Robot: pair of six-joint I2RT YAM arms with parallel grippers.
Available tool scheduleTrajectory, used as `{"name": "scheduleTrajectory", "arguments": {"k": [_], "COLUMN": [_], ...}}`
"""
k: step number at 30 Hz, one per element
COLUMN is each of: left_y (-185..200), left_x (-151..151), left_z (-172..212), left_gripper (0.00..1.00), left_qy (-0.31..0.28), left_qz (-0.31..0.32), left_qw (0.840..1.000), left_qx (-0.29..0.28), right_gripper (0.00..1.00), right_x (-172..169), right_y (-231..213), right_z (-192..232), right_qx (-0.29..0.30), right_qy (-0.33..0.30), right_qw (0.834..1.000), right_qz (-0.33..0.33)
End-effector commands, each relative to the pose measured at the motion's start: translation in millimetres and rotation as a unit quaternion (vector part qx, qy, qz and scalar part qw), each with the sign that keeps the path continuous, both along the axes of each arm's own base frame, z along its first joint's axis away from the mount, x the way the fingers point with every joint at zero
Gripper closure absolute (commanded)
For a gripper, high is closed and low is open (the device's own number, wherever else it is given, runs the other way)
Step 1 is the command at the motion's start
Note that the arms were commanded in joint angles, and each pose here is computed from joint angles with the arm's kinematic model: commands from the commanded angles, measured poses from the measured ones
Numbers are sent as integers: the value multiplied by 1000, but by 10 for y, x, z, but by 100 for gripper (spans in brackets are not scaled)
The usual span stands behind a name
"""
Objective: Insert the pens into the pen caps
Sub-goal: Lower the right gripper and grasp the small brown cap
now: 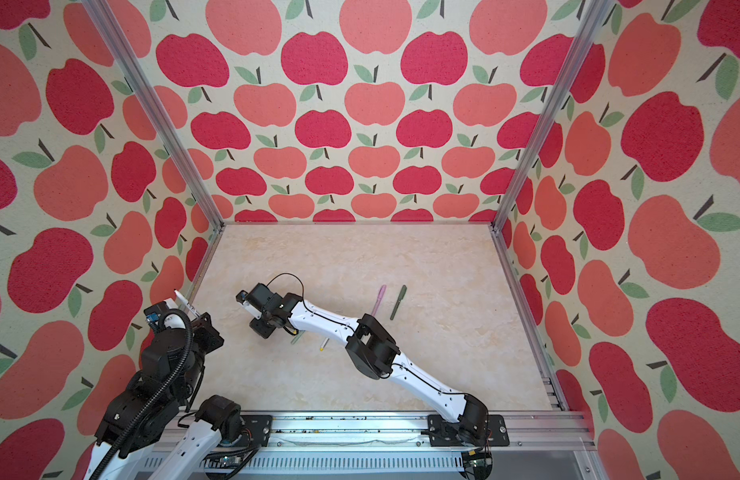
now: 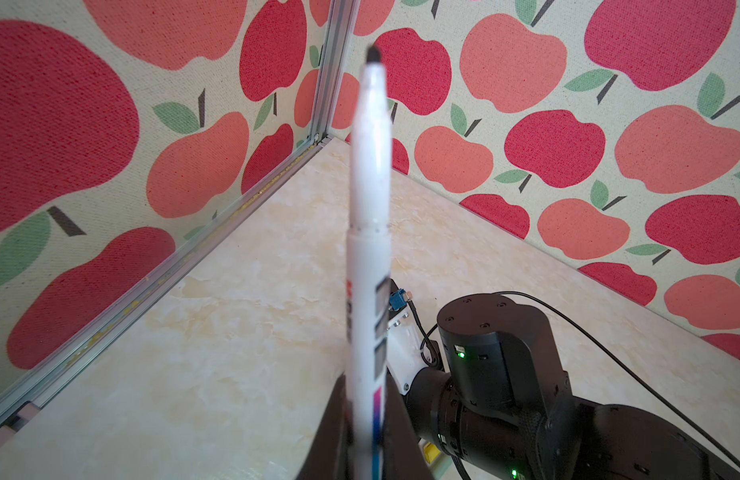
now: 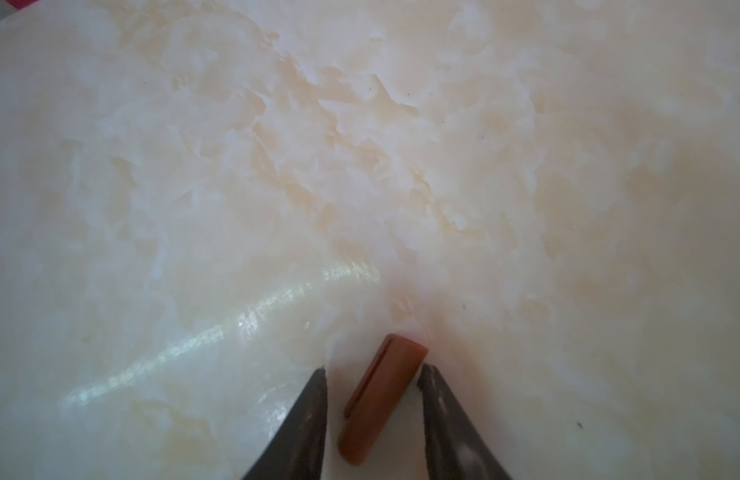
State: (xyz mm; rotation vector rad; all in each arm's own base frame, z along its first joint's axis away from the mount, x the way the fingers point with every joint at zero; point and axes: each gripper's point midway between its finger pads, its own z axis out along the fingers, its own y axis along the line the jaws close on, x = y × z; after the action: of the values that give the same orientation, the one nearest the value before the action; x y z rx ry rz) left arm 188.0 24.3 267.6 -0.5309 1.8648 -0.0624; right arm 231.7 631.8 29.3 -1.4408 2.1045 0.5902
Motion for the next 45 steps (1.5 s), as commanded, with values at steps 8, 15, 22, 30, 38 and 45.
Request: {"name": "scheduleTrajectory", "arguments": {"k": [8,15,22,30,38,45], "left_y": [21,22,22,-7,-90,-363], "left_x": [-9,-11,-4,22,88,286], "left_z": [87,78,78,69,-12,-216], "left_gripper": [100,100,100,100,100,100], "left_qy": [-10,-7,-7,-5,5,38], "left_qz": [3,3,4,-1,-16,-68], "left_qw": [1000,1000,1000,1000,1000,997], "left_qx": [4,4,5,1,-7,-26], "right_gripper": [81,90,92,93,92,91], "right_x": [44,6,3,123,600,1040], "right_y": [-433,-439,-426,-517,-828,-1261], "right_z": [-834,-763,-484,-288,-286,-392], "right_qx": [-116,-113,-93,-87,-86,-101], "right_qy": [13,20,14,6,29,55], "right_qw": [993,993,996,996,991,979], "right_qz": [-12,-5,-4,-26,-99,-168]}}
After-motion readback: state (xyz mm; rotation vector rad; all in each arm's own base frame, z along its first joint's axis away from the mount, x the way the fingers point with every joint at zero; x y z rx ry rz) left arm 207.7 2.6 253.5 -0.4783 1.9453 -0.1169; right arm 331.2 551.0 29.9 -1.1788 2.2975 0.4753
